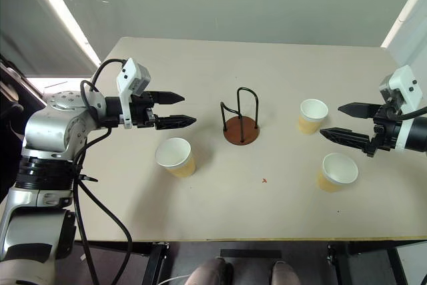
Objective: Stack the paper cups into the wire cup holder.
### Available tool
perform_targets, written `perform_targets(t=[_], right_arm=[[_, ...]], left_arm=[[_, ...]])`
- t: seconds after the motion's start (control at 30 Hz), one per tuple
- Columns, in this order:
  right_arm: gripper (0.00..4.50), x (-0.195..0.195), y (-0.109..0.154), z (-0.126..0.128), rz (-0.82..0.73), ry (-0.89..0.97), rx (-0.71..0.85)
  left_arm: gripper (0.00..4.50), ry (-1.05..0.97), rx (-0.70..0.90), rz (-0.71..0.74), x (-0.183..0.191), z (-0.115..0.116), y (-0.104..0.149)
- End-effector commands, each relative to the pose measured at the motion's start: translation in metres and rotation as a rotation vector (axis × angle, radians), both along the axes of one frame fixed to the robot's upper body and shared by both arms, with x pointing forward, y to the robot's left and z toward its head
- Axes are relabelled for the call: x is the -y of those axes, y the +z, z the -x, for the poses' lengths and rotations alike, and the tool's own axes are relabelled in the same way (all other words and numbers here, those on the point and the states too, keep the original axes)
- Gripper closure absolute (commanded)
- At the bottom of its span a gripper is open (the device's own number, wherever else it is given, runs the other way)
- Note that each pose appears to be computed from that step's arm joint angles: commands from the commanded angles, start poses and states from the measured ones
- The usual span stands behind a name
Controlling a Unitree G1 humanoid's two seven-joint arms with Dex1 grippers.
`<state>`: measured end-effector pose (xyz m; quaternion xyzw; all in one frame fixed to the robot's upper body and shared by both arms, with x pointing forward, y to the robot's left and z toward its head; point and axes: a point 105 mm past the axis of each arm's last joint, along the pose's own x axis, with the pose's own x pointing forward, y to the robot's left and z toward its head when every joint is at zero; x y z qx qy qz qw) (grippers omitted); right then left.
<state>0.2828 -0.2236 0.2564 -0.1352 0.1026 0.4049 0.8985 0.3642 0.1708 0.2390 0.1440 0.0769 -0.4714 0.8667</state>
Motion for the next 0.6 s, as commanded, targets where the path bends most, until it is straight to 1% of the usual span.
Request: perform_targets(t=[0.03, 0.4, 0.53, 0.6], right_arm=[[0.00, 0.002, 0.011, 0.003, 0.028, -0.003, 0.051], [0.00, 0.000, 0.012, 0.001, 0.037, 0.002, 0.054], [0.00, 0.003, 0.013, -0.001, 0.043, -0.003, 0.054], [0.00, 0.003, 0.014, -0.001, 0.048, -0.002, 0.054]], left_arm=[[0.02, -0.012, 0.060, -0.007, 0.000, 0.005, 0.017], [0.02, 0.000, 0.062, -0.003, -0.001, 0.005, 0.016], [0.02, -0.003, 0.068, 0.015, 0.003, 0.006, 0.017], [0.02, -0.024, 0.060, 0.023, 0.008, 0.010, 0.015]])
